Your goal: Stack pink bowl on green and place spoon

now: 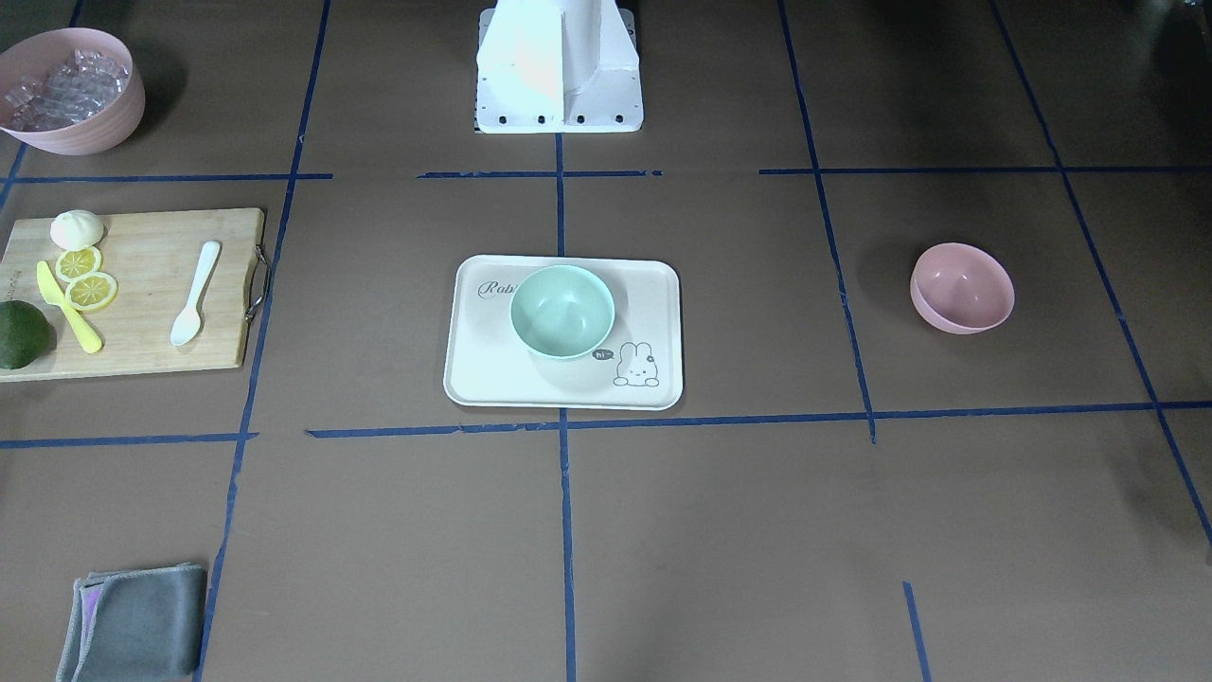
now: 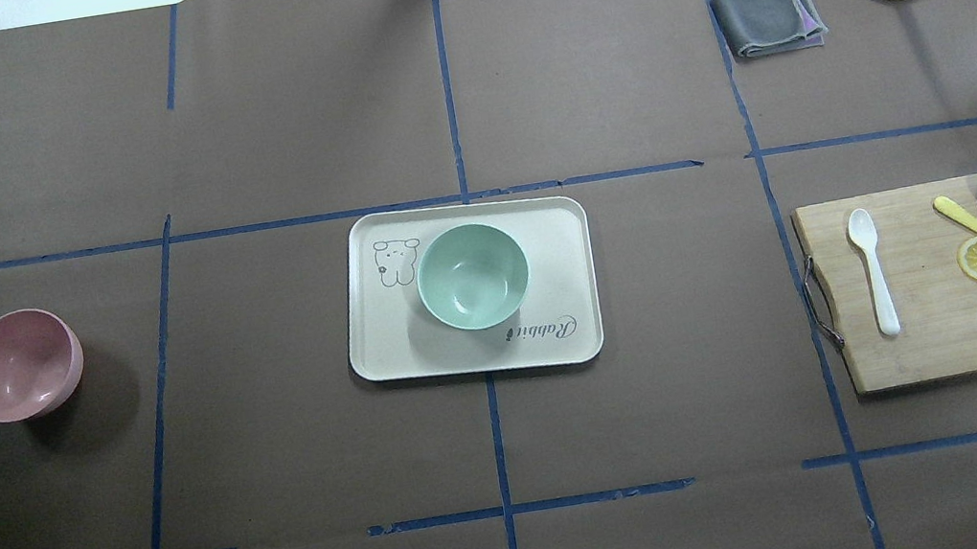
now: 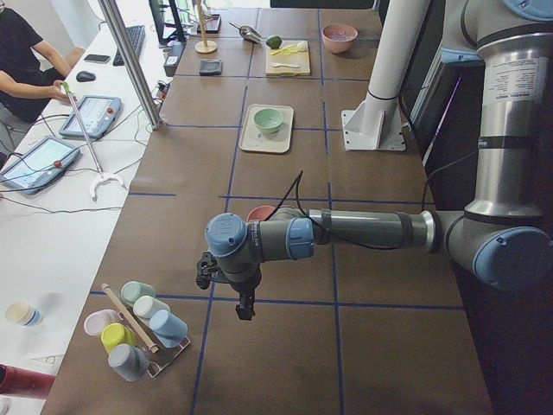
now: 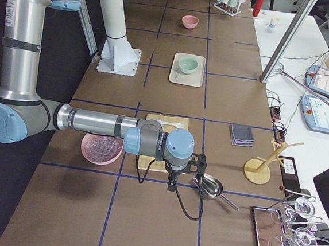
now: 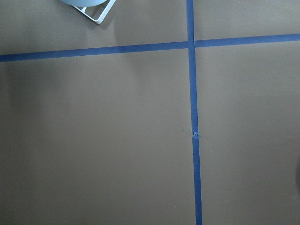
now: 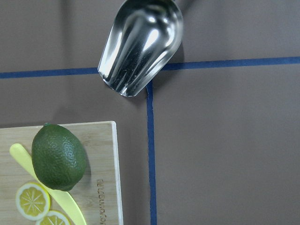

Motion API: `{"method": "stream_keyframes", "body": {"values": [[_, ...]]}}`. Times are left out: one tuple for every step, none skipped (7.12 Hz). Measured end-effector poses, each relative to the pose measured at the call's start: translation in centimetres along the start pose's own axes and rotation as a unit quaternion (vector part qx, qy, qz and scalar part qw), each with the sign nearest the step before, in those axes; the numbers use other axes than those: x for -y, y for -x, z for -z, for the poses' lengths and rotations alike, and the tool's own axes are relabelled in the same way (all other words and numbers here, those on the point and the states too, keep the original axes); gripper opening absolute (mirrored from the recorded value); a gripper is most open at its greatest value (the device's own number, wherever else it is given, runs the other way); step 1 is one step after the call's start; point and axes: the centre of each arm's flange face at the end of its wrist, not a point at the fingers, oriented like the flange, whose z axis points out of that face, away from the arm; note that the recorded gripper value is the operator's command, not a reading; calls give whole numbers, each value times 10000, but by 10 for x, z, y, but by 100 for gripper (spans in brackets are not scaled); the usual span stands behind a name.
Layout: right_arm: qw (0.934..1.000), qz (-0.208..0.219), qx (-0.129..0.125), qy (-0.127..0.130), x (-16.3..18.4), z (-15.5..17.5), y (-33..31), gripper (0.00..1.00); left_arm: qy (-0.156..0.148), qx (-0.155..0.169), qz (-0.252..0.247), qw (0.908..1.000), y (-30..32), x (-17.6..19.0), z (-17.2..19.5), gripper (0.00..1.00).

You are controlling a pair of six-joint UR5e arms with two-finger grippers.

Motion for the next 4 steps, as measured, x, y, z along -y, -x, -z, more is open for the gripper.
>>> {"method": "stream_keyframes", "body": {"values": [[10000, -2, 0, -3, -1, 0, 0, 100, -2, -5, 0, 10000, 0, 0, 0, 100], [10000, -4, 0, -5, -2, -1, -1, 100, -2, -18, -1, 10000, 0, 0, 0, 100], [10000, -5, 0, -9, -3, -1, -2, 100, -1, -26, -1, 10000, 0, 0, 0, 100], [10000, -6, 0, -10, -3, -1, -2, 100, -2, -31, -1, 10000, 0, 0, 0, 100]]}}
